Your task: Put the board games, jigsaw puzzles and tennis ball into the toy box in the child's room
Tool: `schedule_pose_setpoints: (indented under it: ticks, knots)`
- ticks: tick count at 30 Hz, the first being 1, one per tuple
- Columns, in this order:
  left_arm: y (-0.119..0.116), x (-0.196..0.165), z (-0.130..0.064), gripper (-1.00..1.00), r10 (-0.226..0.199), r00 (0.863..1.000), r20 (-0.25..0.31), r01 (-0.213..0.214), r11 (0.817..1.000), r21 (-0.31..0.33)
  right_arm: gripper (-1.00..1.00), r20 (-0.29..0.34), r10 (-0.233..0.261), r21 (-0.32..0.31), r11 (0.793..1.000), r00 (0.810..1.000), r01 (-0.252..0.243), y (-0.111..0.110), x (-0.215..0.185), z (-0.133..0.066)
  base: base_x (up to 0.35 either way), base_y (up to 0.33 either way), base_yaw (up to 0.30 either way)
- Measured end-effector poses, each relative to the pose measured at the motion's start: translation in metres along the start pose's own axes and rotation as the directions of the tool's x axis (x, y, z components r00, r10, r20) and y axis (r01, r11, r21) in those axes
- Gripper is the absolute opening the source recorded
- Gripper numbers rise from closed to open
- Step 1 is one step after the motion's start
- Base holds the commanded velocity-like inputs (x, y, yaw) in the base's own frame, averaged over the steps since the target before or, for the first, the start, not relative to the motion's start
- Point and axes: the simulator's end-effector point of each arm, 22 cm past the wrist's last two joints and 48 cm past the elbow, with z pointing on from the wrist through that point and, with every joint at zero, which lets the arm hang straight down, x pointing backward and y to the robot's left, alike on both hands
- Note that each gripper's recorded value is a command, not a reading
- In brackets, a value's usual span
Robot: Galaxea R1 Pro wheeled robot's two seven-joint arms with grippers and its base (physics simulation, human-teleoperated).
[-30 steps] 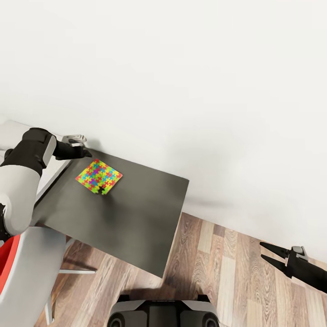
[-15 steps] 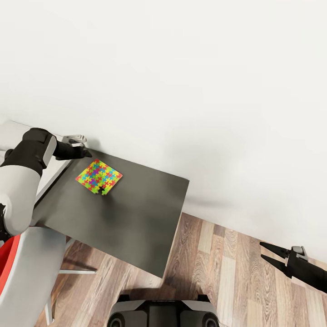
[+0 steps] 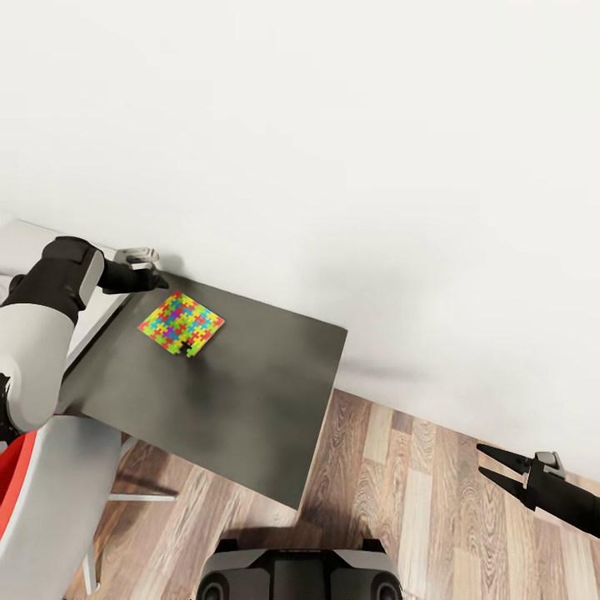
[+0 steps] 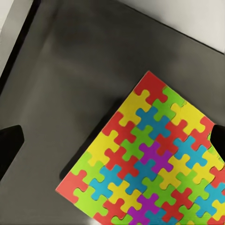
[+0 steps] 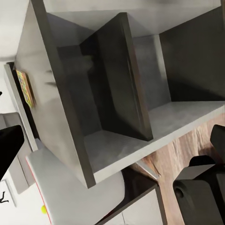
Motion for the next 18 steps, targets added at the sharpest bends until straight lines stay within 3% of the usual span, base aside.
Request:
schedule_pose_setpoints:
  ticks: [18]
  knots:
    - [0.001,0.011,0.018,1.0,0.002,1.0,-0.021,-0.002,1.0,-0.002,1.0,-0.012,0.018,0.017,1.0,1.0,-0.018,-0.011,0.004,0.003,0.0,0.0,0.0]
